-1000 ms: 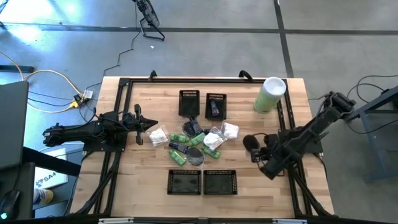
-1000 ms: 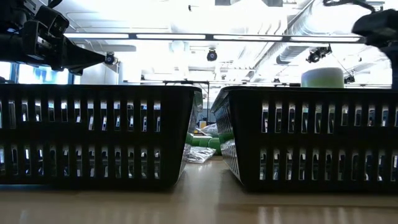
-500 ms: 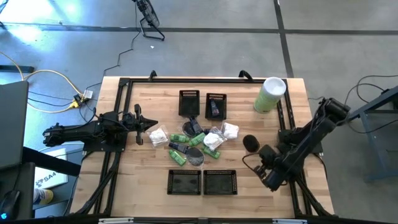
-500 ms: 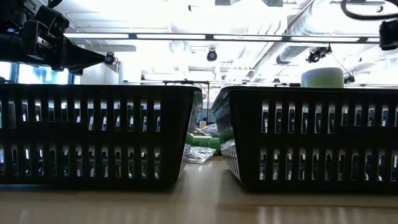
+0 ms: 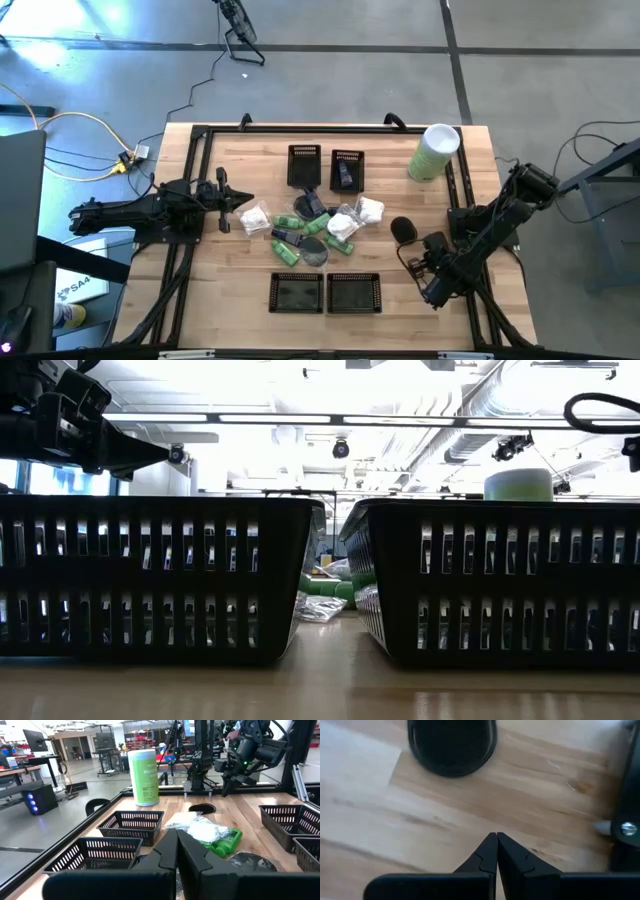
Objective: Pick & Place Travel size toiletries
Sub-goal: Put the black hairbrush into the bottom right black bin
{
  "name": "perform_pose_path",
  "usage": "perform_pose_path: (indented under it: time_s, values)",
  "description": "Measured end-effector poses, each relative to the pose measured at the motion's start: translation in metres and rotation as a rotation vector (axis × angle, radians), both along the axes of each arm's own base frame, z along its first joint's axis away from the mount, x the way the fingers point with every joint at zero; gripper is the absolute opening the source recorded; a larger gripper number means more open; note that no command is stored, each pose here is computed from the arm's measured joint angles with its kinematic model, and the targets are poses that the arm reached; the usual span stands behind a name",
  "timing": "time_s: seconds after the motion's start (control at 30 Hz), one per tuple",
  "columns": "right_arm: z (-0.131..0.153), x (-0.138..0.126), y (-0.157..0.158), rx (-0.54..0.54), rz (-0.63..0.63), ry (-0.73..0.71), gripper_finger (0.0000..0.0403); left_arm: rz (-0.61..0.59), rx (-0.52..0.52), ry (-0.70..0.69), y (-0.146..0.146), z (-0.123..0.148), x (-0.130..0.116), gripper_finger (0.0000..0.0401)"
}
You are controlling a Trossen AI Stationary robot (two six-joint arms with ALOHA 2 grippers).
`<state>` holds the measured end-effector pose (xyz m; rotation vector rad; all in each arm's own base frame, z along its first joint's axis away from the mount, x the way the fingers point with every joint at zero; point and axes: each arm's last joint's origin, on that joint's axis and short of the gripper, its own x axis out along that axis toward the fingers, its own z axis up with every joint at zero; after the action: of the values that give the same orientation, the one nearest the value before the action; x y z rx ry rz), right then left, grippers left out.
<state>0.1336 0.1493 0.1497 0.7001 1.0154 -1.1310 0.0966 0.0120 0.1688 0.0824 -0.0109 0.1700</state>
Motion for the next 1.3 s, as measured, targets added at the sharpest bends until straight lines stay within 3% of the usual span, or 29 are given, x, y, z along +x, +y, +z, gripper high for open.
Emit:
perform_pose_path:
  time_s: [0.27, 0.47, 0.6, 0.93, 1.07, 1.3]
  values:
    - [-0.001, 0.006, -0.003, -0.043, -0.009, -0.102, 0.0003, 0.0, 0.019, 0.003, 0.0, 0.0, 0.0, 0.0]
    - [0.0, 0.013, -0.013, -0.067, -0.043, -0.075, 0.0007, 0.0, 0.019, 0.003, 0.0, 0.0, 0.0, 0.0]
    - [0.0, 0.02, -0.021, -0.068, -0.089, -0.07, 0.0044, 0.0, 0.02, 0.003, 0.0, 0.0, 0.0, 0.0]
    - [-0.001, 0.027, -0.026, -0.027, -0.149, -0.058, 0.0198, 0.0, 0.021, 0.004, 0.0, 0.0, 0.0, 0.0]
    - [-0.001, 0.028, -0.024, -0.051, -0.122, -0.118, 0.021, 0.0, 0.021, 0.003, 0.0, 0.0, 0.0, 0.0]
    - [0.001, 0.031, -0.025, -0.122, -0.12, -0.232, 0.0197, 0.0, 0.021, 0.003, 0.0, 0.0, 0.0, 0.0]
